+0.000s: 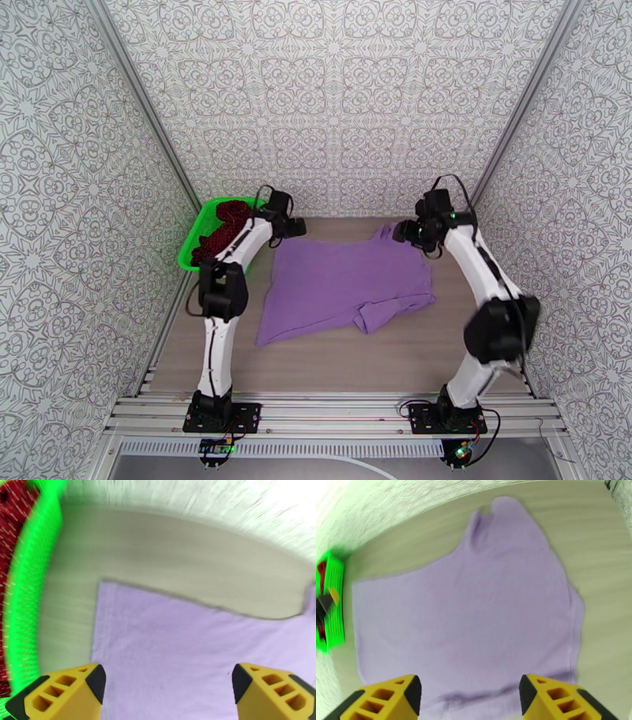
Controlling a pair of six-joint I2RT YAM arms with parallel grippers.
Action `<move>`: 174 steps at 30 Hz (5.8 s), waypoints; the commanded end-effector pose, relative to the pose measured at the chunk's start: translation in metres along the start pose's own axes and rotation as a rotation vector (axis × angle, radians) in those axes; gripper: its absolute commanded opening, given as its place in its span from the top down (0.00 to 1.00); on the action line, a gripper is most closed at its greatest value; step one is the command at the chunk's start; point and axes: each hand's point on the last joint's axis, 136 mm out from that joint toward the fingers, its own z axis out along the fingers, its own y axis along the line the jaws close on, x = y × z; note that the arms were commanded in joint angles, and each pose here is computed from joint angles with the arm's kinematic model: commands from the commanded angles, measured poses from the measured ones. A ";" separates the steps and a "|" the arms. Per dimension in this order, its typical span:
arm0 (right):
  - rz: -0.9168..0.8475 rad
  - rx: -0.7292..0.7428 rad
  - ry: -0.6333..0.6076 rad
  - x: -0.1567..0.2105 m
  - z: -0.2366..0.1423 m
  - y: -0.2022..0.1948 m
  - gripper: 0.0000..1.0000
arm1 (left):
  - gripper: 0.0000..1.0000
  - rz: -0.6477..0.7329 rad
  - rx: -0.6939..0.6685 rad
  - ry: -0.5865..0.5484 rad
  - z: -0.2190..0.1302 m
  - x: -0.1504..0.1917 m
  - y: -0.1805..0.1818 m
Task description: Fold and stack the mixed laundry pile
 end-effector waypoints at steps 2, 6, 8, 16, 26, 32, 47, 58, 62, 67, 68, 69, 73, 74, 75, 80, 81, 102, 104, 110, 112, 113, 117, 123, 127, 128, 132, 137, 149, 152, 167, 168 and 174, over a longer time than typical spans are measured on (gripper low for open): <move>-0.125 0.169 0.237 0.123 0.040 0.000 0.35 | 0.11 0.052 0.042 0.011 -0.037 0.032 -0.022; -0.123 0.198 0.282 0.189 0.046 0.007 0.38 | 0.16 0.065 0.069 0.072 -0.037 0.091 -0.035; -0.103 0.198 0.286 0.209 0.048 0.008 0.40 | 0.19 0.062 0.076 0.094 -0.028 0.115 -0.038; 0.024 0.136 0.251 0.237 0.065 0.021 0.52 | 0.23 0.062 0.073 0.161 0.020 0.150 -0.047; 0.064 0.189 0.258 0.244 0.092 0.016 0.64 | 0.24 0.051 0.049 0.249 0.063 0.188 -0.042; 0.046 0.319 0.222 0.240 0.079 -0.011 0.99 | 0.24 0.037 -0.003 0.294 0.076 0.204 -0.026; -0.238 0.560 0.528 0.282 -0.012 -0.077 1.00 | 0.24 0.042 -0.062 0.345 0.085 0.209 0.002; -0.085 0.624 0.459 0.289 -0.037 -0.085 0.66 | 0.23 0.057 -0.058 0.342 0.085 0.204 0.006; 0.065 0.542 0.394 0.294 -0.029 -0.078 0.36 | 0.22 0.074 -0.050 0.350 0.084 0.206 0.004; 0.169 0.400 0.252 0.268 -0.038 -0.058 0.29 | 0.21 0.088 -0.047 0.355 0.084 0.208 0.006; 0.186 0.359 0.235 0.260 -0.037 -0.051 0.29 | 0.21 0.088 -0.043 0.355 0.083 0.208 0.005; 0.198 0.322 0.227 0.253 -0.034 -0.044 0.30 | 0.21 0.087 -0.038 0.354 0.082 0.207 0.004; 0.223 0.252 0.222 0.236 -0.011 -0.022 0.37 | 0.21 0.083 -0.026 0.349 0.080 0.206 0.001; 0.218 0.263 0.224 0.234 -0.003 -0.020 0.39 | 0.21 0.085 -0.026 0.350 0.080 0.207 0.000; 0.212 0.280 0.229 0.232 0.003 -0.019 0.41 | 0.21 0.085 -0.024 0.349 0.080 0.206 0.000; 0.179 0.339 0.264 0.227 0.036 -0.011 0.43 | 0.21 0.090 -0.022 0.358 0.081 0.210 0.000; 0.174 0.352 0.267 0.227 0.040 -0.012 0.43 | 0.21 0.093 -0.019 0.359 0.080 0.211 0.000; 0.179 0.578 0.264 0.248 0.039 -0.061 1.00 | 0.21 0.088 -0.025 0.373 0.087 0.221 0.010; 0.211 0.611 0.227 0.247 0.023 -0.073 1.00 | 0.21 0.090 -0.053 0.381 0.087 0.223 0.018; 0.445 0.640 0.188 0.290 -0.005 -0.113 1.00 | 0.23 0.048 -0.127 0.389 0.082 0.222 0.045; 0.514 0.610 0.163 0.299 -0.009 -0.119 1.00 | 0.23 0.057 -0.122 0.392 0.083 0.222 0.045; 0.569 0.629 0.142 0.304 -0.019 -0.128 1.00 | 0.23 0.060 -0.115 0.392 0.083 0.221 0.044; 0.655 0.663 0.067 0.307 -0.041 -0.147 0.84 | 0.24 0.066 -0.090 0.391 0.086 0.220 0.040; 0.626 0.630 0.032 0.292 -0.045 -0.140 0.38 | 0.21 0.071 -0.037 0.390 0.085 0.218 0.027; 0.535 0.651 0.022 0.274 -0.054 -0.134 0.32 | 0.19 0.101 -0.006 0.371 0.074 0.209 0.011; 0.504 0.647 0.015 0.267 -0.057 -0.131 0.32 | 0.18 0.111 0.004 0.368 0.070 0.207 0.006; 0.328 0.556 0.003 0.230 -0.056 -0.102 0.34 | 0.16 0.152 0.025 0.344 0.046 0.192 -0.012; 0.213 0.361 0.050 0.180 -0.024 -0.061 0.43 | 0.11 0.174 -0.005 0.256 -0.007 0.157 -0.015; 0.243 0.316 0.170 0.059 0.128 -0.102 0.91 | 0.04 0.092 -0.119 0.189 -0.111 0.156 0.049; 0.269 0.354 0.198 0.045 0.152 -0.120 0.98 | 0.04 0.057 -0.146 0.221 -0.121 0.178 0.066; 0.296 0.388 0.238 -0.023 0.207 -0.155 1.00 | 0.09 -0.147 -0.182 0.324 -0.137 0.244 0.108; 0.297 0.386 0.232 -0.028 0.209 -0.154 1.00 | 0.09 -0.156 -0.176 0.332 -0.136 0.248 0.108; 0.300 0.387 0.216 -0.045 0.213 -0.154 1.00 | 0.12 -0.196 -0.141 0.376 -0.129 0.272 0.101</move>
